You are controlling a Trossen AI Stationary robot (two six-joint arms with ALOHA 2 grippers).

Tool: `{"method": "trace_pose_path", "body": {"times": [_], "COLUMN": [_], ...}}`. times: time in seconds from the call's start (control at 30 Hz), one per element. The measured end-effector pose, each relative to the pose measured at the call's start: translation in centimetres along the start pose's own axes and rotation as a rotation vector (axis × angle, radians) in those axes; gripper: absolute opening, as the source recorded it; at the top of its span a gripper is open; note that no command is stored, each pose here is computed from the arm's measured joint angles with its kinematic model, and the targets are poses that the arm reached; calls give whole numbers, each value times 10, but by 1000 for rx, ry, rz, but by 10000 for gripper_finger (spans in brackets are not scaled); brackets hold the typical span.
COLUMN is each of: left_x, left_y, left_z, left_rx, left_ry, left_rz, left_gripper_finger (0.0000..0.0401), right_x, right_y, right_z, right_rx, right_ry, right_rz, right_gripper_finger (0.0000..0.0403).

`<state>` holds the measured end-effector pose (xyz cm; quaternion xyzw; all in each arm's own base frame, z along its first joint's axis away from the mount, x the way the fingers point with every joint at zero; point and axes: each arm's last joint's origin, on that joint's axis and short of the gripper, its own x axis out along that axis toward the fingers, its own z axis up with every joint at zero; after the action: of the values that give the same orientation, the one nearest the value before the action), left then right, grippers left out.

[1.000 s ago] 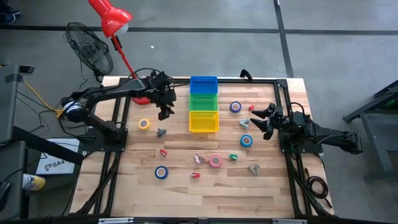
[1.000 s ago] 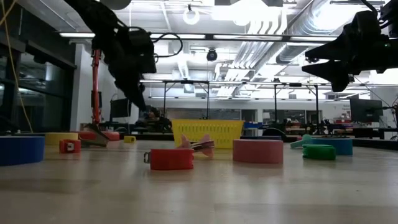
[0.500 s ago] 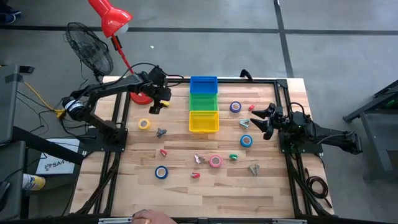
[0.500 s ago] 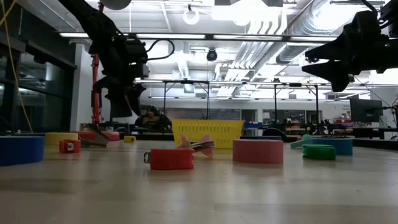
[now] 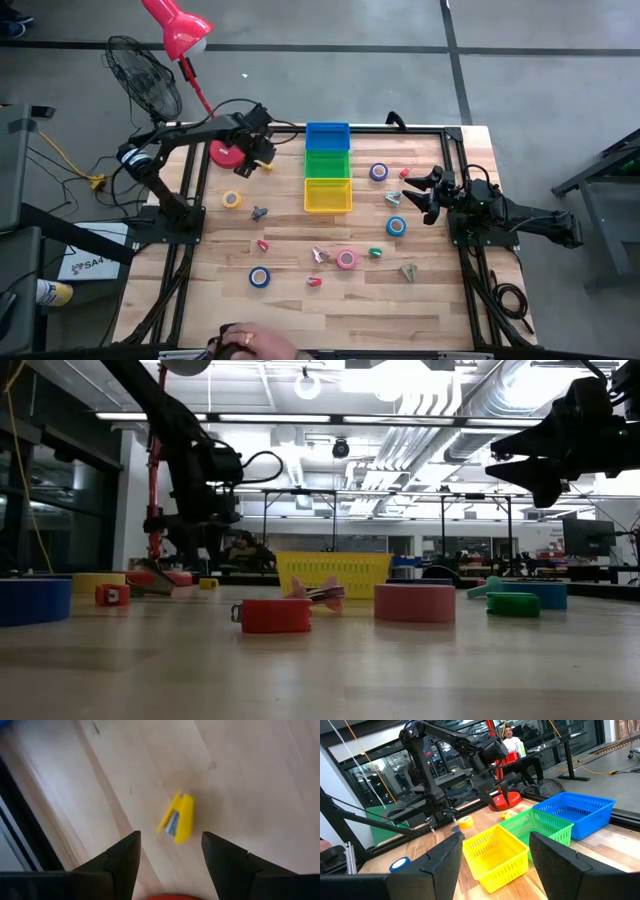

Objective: Pick and place Stapler, Stapler remover, tape
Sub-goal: Put the yellow stapler into the blue bin

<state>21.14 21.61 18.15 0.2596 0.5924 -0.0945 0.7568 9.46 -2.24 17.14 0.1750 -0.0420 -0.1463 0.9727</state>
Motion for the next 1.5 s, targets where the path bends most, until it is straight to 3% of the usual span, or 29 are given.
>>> {"method": "trace_pose_path", "body": {"times": [0.33, 0.93, 1.5], "left_x": [12, 31, 34], "left_y": [16, 11, 9], "left_z": [4, 7, 5], "left_rx": [122, 220, 136], "left_ry": [4, 39, 74], "left_rz": [-90, -166, -192], "left_gripper_finger": [206, 204, 81], "right_x": [0, 0, 0], "right_y": [0, 0, 0], "right_z": [0, 0, 0], "right_rx": [0, 0, 0], "right_ry": [0, 0, 0], "right_rz": [0, 0, 0], "right_gripper_finger": [223, 222, 222]}}
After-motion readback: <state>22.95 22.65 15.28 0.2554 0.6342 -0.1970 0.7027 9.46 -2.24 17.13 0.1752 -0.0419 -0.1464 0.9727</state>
